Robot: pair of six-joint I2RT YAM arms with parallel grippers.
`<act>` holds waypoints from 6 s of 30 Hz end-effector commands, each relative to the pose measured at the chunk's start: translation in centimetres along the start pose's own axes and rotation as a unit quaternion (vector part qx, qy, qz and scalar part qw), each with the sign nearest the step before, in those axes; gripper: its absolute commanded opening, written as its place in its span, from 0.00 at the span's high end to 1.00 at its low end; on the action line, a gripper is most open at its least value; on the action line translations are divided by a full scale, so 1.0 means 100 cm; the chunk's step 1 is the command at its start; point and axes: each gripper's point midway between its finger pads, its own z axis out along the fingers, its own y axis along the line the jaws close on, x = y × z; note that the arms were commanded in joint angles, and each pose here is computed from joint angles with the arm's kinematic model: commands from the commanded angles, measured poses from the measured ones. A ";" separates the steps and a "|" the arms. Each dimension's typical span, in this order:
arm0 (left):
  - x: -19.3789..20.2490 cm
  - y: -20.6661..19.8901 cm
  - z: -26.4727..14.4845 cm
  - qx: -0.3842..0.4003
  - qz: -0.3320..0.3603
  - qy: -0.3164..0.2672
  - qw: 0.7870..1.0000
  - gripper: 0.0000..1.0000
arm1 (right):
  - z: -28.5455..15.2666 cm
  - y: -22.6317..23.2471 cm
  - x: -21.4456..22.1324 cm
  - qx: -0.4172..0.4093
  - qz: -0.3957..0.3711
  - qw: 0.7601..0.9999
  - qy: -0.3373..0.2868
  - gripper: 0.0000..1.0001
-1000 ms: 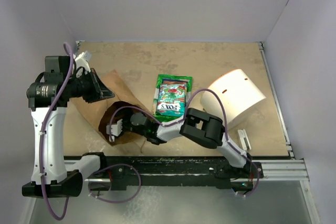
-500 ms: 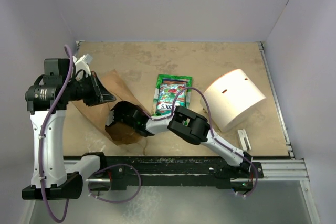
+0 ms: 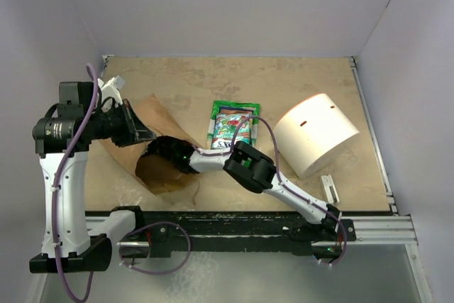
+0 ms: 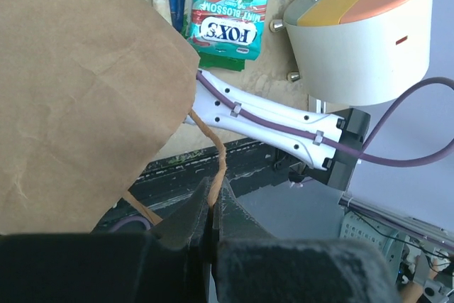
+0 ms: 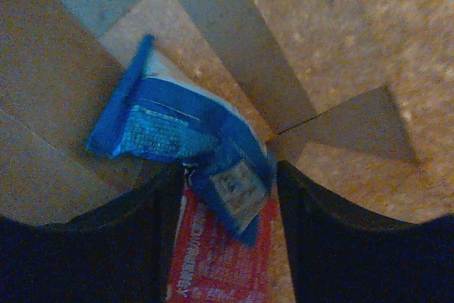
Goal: Take the snacks out of the paper bag
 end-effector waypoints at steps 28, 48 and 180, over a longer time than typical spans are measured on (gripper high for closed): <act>-0.037 0.020 -0.006 -0.083 0.001 -0.082 0.993 1.00 | -0.070 -0.036 -0.070 -0.063 0.154 0.985 -0.038 1.00; -0.030 -0.010 0.008 0.026 0.034 -0.043 0.998 1.00 | -0.047 -0.021 -0.070 -0.039 0.248 0.968 -0.027 0.31; -0.126 0.021 -0.046 -0.152 0.118 -0.283 0.940 1.00 | -0.326 -0.299 -0.097 0.130 0.312 0.937 -0.087 1.00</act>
